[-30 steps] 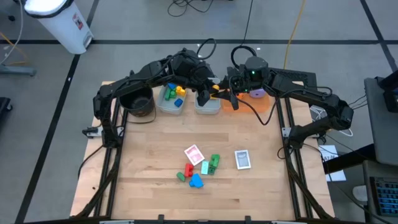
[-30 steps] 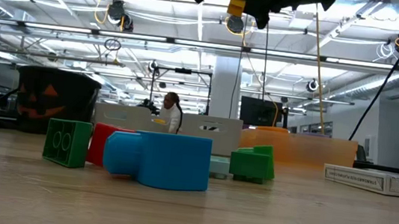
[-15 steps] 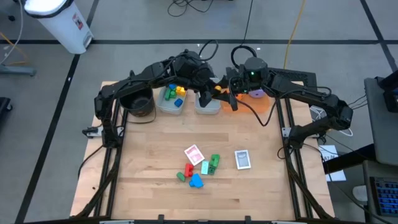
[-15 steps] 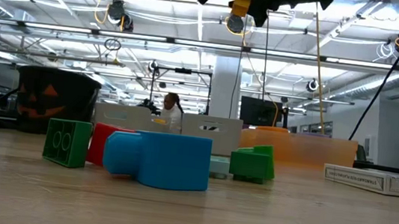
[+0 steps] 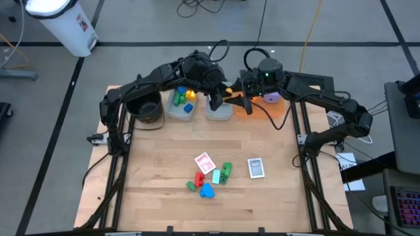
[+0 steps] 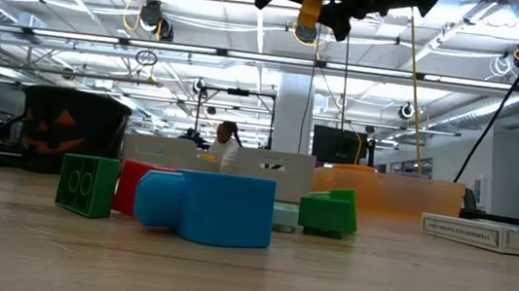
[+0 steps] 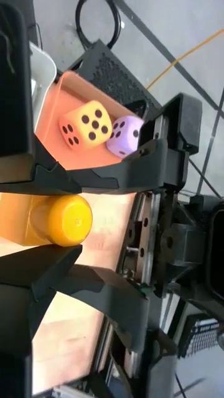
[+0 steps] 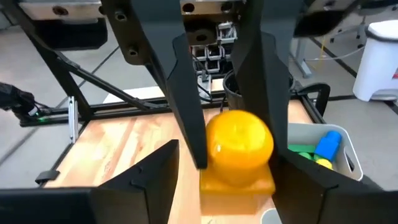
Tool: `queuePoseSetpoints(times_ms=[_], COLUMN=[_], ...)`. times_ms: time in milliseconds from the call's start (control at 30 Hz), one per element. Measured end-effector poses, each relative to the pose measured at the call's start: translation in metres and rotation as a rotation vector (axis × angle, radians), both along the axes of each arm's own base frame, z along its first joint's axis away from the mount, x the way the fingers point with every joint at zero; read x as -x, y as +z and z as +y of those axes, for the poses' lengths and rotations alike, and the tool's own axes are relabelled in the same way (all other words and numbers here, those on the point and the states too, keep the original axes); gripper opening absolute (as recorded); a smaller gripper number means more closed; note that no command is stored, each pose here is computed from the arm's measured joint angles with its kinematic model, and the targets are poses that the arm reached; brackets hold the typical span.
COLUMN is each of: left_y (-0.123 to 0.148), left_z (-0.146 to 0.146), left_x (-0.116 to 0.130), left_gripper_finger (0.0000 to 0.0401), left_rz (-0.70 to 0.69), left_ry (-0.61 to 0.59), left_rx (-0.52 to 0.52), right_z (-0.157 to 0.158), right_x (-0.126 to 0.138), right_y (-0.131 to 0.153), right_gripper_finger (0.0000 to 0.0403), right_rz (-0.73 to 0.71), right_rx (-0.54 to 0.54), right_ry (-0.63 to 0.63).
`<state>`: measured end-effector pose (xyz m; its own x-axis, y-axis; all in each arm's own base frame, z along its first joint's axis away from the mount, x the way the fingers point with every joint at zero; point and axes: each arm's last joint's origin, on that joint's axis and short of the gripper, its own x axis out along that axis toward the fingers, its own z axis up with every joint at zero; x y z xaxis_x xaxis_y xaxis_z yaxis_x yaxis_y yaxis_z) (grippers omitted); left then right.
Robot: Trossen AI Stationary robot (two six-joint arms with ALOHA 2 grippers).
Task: Pick & Place Toys
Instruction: Put the yellow game piece into the left gray bin
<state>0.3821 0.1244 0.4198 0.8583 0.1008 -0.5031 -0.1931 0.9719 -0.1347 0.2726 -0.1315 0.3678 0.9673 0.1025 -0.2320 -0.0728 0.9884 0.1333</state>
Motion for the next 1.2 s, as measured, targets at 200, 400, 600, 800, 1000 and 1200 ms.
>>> queuePoseSetpoints(times_ms=[200,400,600,800,1000,1200], left_y=[0.0,0.001,0.011,0.03,0.044,0.043], left_z=[0.005,0.018,0.037,0.053,0.065,0.066], left_x=[0.002,0.007,0.026,0.057,0.101,0.124], left_gripper_finger=[0.0107,0.0107,0.0107,0.0107,0.0107,0.0107], left_rz=[-0.002,-0.003,-0.012,-0.029,0.024,0.073], left_ry=[0.013,0.037,0.126,0.219,0.356,0.442], left_rx=[-0.008,-0.007,-0.043,-0.069,-0.056,-0.04], right_z=[-0.012,-0.02,-0.028,-0.038,-0.044,-0.045], right_x=[0.008,0.013,0.02,0.029,0.035,0.037], right_y=[0.001,0.0,-0.003,-0.008,-0.012,-0.015], right_gripper_finger=[0.024,0.0251,0.0251,0.0248,0.0247,0.0247], right_rz=[-0.011,-0.008,0.021,0.066,0.104,0.129], right_rx=[-0.078,-0.076,-0.094,-0.118,-0.141,-0.157], right_ry=[0.042,0.015,-0.006,-0.061,-0.089,-0.103])
